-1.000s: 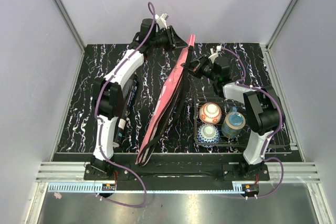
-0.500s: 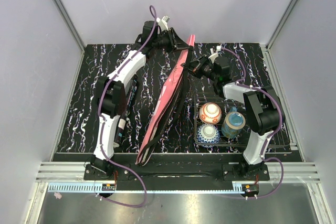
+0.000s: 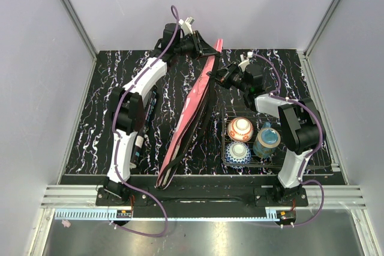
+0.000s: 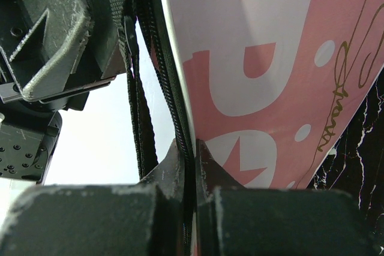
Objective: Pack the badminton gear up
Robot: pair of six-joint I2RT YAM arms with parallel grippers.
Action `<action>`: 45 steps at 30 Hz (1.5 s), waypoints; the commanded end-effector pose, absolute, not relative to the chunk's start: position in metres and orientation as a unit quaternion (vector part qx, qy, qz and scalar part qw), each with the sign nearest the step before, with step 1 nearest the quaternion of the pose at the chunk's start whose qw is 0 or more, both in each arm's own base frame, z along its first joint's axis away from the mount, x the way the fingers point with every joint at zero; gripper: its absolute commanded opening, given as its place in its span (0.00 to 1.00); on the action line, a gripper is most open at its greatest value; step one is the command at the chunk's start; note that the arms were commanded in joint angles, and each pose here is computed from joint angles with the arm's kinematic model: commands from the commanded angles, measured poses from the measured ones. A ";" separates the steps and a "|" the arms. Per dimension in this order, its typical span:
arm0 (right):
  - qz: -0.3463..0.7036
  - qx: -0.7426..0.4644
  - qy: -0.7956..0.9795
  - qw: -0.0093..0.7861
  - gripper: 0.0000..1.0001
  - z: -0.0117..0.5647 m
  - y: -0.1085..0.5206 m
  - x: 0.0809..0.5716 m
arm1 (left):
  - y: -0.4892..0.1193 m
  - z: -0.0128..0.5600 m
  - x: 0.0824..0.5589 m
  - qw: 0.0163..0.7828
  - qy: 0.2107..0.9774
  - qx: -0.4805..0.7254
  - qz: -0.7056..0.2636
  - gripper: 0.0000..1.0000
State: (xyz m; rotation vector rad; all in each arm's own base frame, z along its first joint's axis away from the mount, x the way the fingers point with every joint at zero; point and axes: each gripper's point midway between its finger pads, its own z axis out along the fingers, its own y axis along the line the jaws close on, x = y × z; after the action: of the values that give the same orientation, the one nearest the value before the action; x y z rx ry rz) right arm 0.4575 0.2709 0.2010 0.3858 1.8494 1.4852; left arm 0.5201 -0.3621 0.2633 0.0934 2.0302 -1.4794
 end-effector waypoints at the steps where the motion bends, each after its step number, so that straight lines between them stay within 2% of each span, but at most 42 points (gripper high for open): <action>1: 0.615 0.104 0.675 0.395 0.00 0.256 0.277 0.456 | -0.367 0.285 0.519 0.325 0.746 0.064 -0.578 0.24; 16: 0.617 0.103 0.674 0.393 0.00 0.258 0.277 0.456 | -0.371 0.284 0.520 0.320 0.743 0.064 -0.585 0.15; 17: 0.617 0.103 0.674 0.393 0.00 0.258 0.277 0.456 | -0.371 0.284 0.520 0.320 0.743 0.064 -0.585 0.09; 21: 0.616 0.107 0.674 0.393 0.00 0.259 0.277 0.458 | -0.373 0.286 0.517 0.319 0.743 0.069 -0.585 0.00; 26: 0.609 0.125 0.674 0.399 0.00 0.259 0.274 0.464 | -0.370 0.291 0.504 0.317 0.755 0.079 -0.568 0.00; 38: 0.598 0.152 0.664 0.422 0.00 0.264 0.264 0.474 | -0.338 0.265 0.425 0.298 0.786 0.086 -0.535 0.00; 44: 0.581 0.134 0.684 0.420 0.00 0.260 0.262 0.458 | -0.335 0.266 0.424 0.296 0.793 0.091 -0.524 0.00; 45: 0.571 0.118 0.695 0.420 0.04 0.258 0.262 0.454 | -0.335 0.268 0.425 0.300 0.791 0.091 -0.525 0.00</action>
State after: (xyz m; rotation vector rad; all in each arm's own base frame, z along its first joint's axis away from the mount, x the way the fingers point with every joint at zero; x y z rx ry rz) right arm 0.4476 0.2826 0.2007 0.3697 1.8972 1.4977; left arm 0.4433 -0.3341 0.2298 0.1420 2.1626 -1.3491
